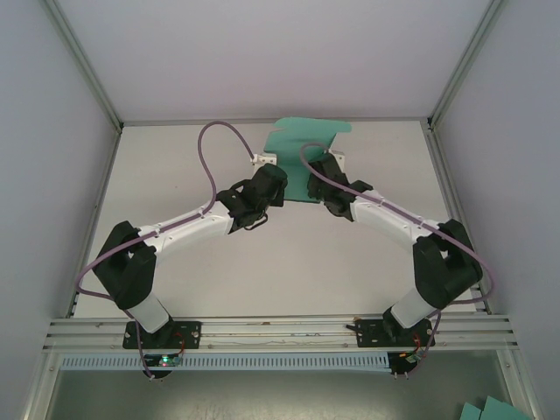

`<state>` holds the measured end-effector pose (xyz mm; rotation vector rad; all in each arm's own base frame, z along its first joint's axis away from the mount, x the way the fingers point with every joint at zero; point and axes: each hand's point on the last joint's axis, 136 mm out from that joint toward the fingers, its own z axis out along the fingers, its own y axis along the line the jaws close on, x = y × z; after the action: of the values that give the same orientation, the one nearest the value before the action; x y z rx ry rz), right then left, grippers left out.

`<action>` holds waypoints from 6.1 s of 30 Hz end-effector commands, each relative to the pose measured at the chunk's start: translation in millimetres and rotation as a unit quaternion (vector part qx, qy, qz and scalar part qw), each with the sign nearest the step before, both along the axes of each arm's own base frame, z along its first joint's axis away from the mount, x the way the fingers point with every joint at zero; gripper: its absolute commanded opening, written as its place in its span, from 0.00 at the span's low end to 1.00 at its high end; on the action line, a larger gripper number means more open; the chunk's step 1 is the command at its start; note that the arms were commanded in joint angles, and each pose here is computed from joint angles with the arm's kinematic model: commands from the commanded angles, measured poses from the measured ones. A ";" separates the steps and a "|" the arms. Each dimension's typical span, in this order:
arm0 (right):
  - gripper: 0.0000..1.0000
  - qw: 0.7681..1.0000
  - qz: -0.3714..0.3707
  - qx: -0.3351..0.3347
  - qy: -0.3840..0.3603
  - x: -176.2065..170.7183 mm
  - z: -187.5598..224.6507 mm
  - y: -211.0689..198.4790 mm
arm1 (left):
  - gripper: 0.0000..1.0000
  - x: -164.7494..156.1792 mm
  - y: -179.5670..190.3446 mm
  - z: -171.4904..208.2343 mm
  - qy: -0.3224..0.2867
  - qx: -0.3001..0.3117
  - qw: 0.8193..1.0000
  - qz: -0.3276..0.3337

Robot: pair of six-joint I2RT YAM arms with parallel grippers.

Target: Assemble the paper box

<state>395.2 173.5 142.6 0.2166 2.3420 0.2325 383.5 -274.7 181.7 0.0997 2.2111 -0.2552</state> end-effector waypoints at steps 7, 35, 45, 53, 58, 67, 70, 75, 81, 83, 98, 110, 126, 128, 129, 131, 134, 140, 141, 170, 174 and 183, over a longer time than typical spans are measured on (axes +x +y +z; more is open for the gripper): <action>0.31 0.998 0.025 0.027 0.041 -15.8 -0.2 -0.9 | 0.00 3.0 -5.7 49.3 -0.060 -0.021 0.998 -0.005; 0.98 0.989 0.010 0.137 -0.047 -50.0 47.7 -37.8 | 0.00 3.6 -3.2 24.1 -0.038 -0.017 0.999 0.005; 0.99 0.982 -0.024 0.167 -0.087 -89.5 53.2 -77.5 | 0.00 2.2 3.2 -30.0 0.030 -0.011 0.999 0.009; 0.98 0.976 0.008 0.196 -0.089 -90.1 49.2 -68.2 | 0.00 -8.2 10.9 -67.8 0.065 0.006 0.998 0.012; 0.85 0.971 0.078 0.225 -0.025 -77.0 26.9 -24.8 | 0.00 -6.5 6.8 -56.5 0.056 -0.005 0.998 0.007; 0.54 0.977 0.083 0.195 -0.014 -42.5 16.8 3.1 | 0.00 -1.9 3.9 -40.8 0.039 -0.011 0.999 0.004; 0.47 0.977 0.085 0.195 0.010 -44.4 2.9 8.0 | 0.00 -0.3 6.3 -32.9 0.028 -0.011 1.000 0.009; 0.47 0.982 0.081 0.164 0.052 -57.3 -20.9 6.9 | 0.00 3.1 5.9 -21.9 0.014 -0.013 1.000 0.010; 0.32 0.985 0.068 0.157 0.036 -51.3 -22.7 4.5 | 0.00 4.2 -0.9 -14.9 0.009 -0.025 1.000 -0.004; 0.30 0.985 0.070 0.153 0.032 -45.4 -22.0 7.5 | 0.00 3.6 -3.9 -11.9 0.008 -0.029 0.999 -0.010; 0.10 0.993 0.037 0.100 0.052 -25.0 -40.2 16.0 | 0.00 0.0 -3.7 2.6 -0.010 -0.026 0.999 -0.017; 0.19 0.994 0.034 0.075 0.074 -19.1 -51.3 31.2 | 0.00 0.1 -12.4 6.6 -0.013 -0.028 0.999 -0.030; 0.00 0.954 -0.150 -0.224 0.130 -38.1 -69.5 -62.4 | 0.00 -1.2 1.9 26.9 -0.042 -0.014 0.999 -0.004; 0.00 0.936 -0.167 -0.281 0.130 -41.8 -58.9 -79.1 | 0.00 -1.7 2.1 27.7 -0.041 -0.014 0.999 -0.005; 0.00 0.926 -0.177 -0.305 0.131 -43.4 -54.4 -86.2 | 0.00 -1.2 2.7 28.0 -0.042 -0.013 0.999 -0.003; 0.00 0.913 -0.186 -0.337 0.136 -45.3 -51.0 -95.2 | 0.00 -1.3 2.8 29.2 -0.043 -0.013 0.999 -0.002; 0.00 0.928 -0.180 -0.298 0.134 -40.9 -60.2 -90.3 | 0.00 -1.0 1.3 30.0 -0.043 -0.016 0.999 -0.006; 0.07 0.983 -0.082 -0.157 0.054 -14.4 -45.5 -37.4 | 0.00 -2.6 -1.4 30.8 -0.041 -0.019 0.999 -0.015; 0.07 0.989 -0.070 -0.126 0.044 -11.5 -41.5 -30.2 | 0.00 -3.4 -2.5 31.8 -0.041 -0.022 0.999 -0.017; 0.00 0.961 -0.142 -0.226 0.074 -22.0 -32.7 -90.3 | 0.00 -6.7 10.5 39.1 -0.050 -0.018 0.999 0.004; 0.00 0.944 -0.196 -0.254 0.078 -26.1 -26.9 -110.0 | 0.00 -6.1 9.6 38.4 -0.048 -0.017 0.999 0.004; 0.00 0.957 -0.167 -0.235 0.044 -6.9 -18.5 -91.1 | 0.00 -6.8 8.3 36.5 -0.043 -0.022 0.999 0.001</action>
<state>386.6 165.6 131.4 0.2738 2.4242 -0.0453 377.4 -283.6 186.1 0.1404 2.1670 -0.3371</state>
